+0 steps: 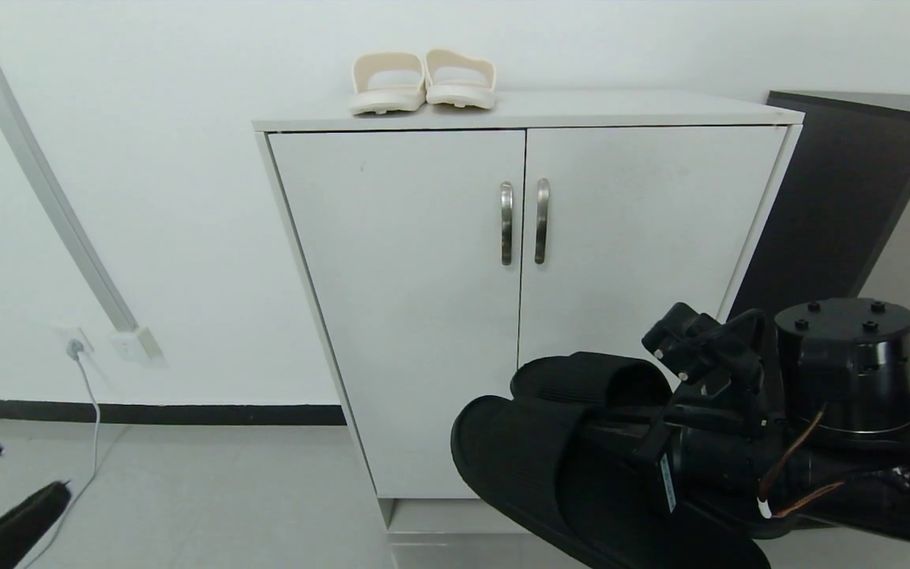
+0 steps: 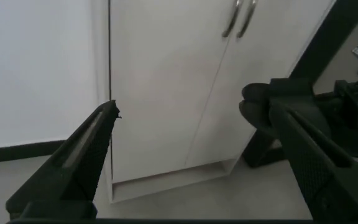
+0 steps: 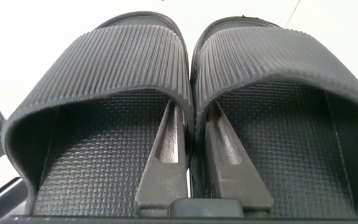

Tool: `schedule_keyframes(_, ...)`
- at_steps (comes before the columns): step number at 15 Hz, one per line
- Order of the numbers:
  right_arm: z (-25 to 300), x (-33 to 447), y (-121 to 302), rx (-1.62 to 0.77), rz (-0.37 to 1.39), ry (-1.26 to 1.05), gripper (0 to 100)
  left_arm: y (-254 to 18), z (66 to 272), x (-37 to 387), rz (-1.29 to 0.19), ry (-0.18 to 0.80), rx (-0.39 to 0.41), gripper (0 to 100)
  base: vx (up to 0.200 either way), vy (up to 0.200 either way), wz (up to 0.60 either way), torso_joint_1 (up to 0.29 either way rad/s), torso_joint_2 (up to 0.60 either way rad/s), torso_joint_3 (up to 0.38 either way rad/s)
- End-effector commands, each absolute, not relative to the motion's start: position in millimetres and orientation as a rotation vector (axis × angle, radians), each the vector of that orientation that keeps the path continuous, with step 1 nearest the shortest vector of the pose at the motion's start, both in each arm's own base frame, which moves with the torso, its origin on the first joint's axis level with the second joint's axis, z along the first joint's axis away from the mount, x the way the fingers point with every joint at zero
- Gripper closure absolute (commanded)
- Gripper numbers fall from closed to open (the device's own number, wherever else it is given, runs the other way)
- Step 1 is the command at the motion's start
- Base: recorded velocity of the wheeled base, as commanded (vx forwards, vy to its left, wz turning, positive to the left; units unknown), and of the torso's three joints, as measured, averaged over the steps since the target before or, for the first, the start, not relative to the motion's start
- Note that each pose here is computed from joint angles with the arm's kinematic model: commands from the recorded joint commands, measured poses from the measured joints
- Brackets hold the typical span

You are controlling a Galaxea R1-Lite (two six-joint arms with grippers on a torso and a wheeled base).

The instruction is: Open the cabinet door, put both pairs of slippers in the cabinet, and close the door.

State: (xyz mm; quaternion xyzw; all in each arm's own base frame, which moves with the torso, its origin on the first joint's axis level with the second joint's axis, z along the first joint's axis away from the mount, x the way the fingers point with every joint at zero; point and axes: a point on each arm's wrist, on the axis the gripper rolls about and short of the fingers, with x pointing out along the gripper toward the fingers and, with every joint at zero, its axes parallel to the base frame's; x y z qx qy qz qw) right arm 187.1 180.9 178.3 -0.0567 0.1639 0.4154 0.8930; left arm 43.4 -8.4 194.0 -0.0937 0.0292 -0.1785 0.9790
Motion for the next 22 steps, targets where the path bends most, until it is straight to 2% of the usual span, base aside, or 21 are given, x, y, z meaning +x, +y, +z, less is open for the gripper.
schedule_keyframes(1, 176, 187, 181, -0.120, 0.862, 0.347, 100, -22, 206, 113, -0.521, 0.165, -0.200, 0, 0.000, 0.000, 0.00, 0.000, 0.00, 0.000)
schedule_keyframes(4, 177, 187, 181, -0.119, 0.862, 0.345, 100, -49, 209, 146, -0.663, 0.182, -0.189, 0, 0.000, 0.000, 0.00, 0.000, 0.00, 0.000)
schedule_keyframes(6, 178, 185, 182, -0.119, 0.870, 0.341, 100, -78, 222, 168, -0.778, 0.184, -0.181, 0, 0.000, 0.000, 0.00, 0.000, 0.00, 0.000)
schedule_keyframes(11, 177, 186, 182, -0.119, 0.868, 0.344, 100, -155, 245, 215, -0.880, 0.167, -0.167, 0, 0.000, 0.000, 0.00, 0.000, 0.00, 0.000)
schedule_keyframes(14, 176, 186, 182, -0.118, 0.867, 0.352, 100, -189, 257, 234, -0.951, 0.136, -0.172, 0, 0.000, 0.000, 0.00, 0.000, 0.00, 0.000)
schedule_keyframes(20, 172, 183, 183, -0.130, 0.872, 0.361, 100, -231, 261, 279, -1.097, 0.146, -0.173, 0, 0.000, 0.000, 0.00, 0.000, 0.00, 0.000)
schedule_keyframes(22, 171, 183, 184, -0.129, 0.875, 0.366, 100, -243, 259, 291, -1.159, 0.173, -0.223, 0, 0.000, 0.000, 0.00, 0.000, 0.00, 0.000)
